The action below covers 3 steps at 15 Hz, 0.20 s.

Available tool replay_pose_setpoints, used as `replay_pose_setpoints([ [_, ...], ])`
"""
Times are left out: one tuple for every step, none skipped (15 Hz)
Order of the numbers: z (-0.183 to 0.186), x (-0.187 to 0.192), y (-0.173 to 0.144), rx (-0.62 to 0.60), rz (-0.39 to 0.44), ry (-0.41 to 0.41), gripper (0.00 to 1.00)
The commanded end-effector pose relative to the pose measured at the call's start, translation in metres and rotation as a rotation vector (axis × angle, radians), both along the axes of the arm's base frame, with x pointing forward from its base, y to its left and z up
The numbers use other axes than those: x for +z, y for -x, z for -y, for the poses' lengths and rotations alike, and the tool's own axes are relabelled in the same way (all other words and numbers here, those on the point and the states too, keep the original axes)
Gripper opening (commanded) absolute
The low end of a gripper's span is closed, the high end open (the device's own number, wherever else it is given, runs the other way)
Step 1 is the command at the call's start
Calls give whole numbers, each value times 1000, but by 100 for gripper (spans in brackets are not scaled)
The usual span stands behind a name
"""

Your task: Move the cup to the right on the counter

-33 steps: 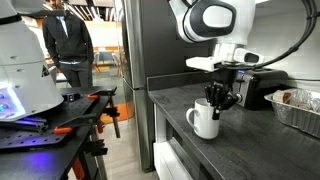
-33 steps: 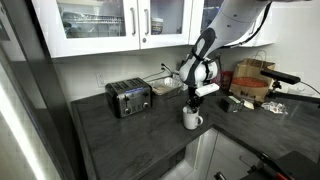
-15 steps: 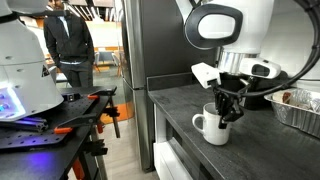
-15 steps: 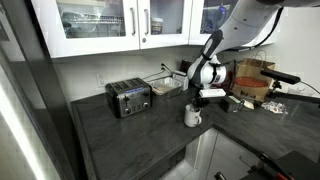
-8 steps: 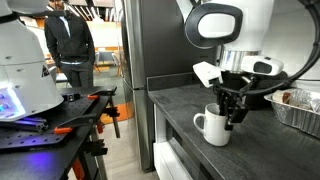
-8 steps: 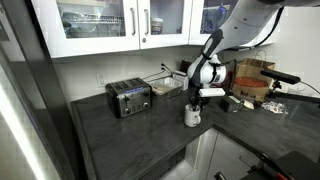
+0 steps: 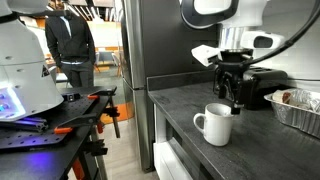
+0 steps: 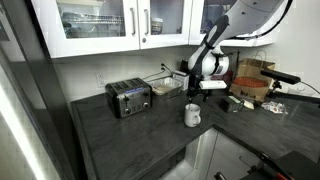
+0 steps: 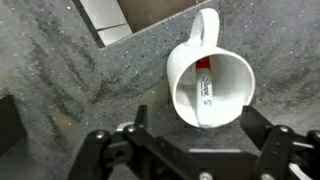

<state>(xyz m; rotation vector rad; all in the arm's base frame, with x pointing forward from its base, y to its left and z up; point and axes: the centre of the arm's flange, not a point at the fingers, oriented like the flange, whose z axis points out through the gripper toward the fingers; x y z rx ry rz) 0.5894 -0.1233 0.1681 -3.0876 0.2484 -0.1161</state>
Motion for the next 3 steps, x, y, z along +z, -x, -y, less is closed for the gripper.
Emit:
replay_pose_setpoints([
  [-17, 32, 18, 13, 12, -40, 100],
  [-22, 38, 19, 15, 14, -36, 100],
  [-25, 43, 19, -1, 6, -32, 100],
])
